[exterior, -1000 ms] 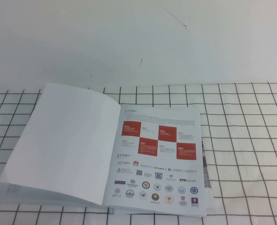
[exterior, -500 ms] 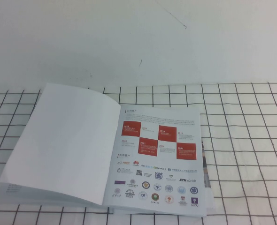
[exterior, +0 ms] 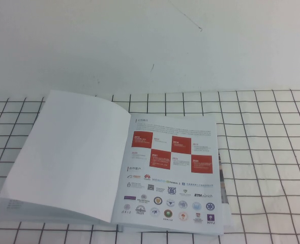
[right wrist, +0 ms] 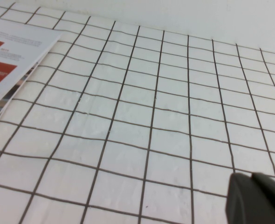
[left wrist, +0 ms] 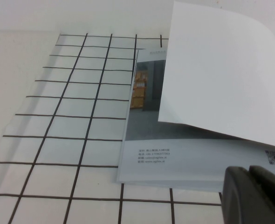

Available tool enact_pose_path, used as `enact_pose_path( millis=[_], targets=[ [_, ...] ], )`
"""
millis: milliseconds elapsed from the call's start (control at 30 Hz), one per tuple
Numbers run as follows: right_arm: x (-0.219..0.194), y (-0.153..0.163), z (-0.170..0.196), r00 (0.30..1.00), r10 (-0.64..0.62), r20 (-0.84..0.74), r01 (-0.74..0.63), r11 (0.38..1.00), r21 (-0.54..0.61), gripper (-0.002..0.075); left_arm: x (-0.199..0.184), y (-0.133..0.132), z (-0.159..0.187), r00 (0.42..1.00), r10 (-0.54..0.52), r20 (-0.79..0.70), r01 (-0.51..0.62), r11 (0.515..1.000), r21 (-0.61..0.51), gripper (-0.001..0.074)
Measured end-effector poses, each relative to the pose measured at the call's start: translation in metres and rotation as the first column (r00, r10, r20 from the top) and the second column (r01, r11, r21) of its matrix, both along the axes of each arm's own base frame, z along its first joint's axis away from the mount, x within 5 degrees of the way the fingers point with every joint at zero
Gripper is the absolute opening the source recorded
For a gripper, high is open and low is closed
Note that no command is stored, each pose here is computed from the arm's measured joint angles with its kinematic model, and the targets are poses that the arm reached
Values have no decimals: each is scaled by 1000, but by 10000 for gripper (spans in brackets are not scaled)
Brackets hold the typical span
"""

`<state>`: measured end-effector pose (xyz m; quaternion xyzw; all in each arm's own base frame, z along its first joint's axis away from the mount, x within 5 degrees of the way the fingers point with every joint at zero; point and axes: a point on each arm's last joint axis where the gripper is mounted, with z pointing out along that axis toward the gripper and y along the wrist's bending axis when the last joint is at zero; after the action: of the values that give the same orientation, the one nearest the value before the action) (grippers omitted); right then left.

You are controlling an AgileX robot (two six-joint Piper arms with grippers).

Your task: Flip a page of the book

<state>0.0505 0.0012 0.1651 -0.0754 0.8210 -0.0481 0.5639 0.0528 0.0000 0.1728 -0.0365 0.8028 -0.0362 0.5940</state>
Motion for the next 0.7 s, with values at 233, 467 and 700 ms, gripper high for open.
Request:
enact_pose_path(
  millis=[233, 467, 700],
  targets=[
    [0, 0, 0, 1000, 0, 0, 0, 1000, 0, 0, 0, 0, 0, 1000, 1, 0, -1, 1000, 7, -2],
    [0, 0, 0, 1000, 0, 0, 0, 1000, 0, 0, 0, 0, 0, 1000, 1, 0, -1, 1000, 10, -2],
    [1, 0, 2, 1000, -1, 25, 1, 1000, 0, 0, 1, 0, 3, 999, -3, 46, 3, 1000, 8, -2]
  ],
)
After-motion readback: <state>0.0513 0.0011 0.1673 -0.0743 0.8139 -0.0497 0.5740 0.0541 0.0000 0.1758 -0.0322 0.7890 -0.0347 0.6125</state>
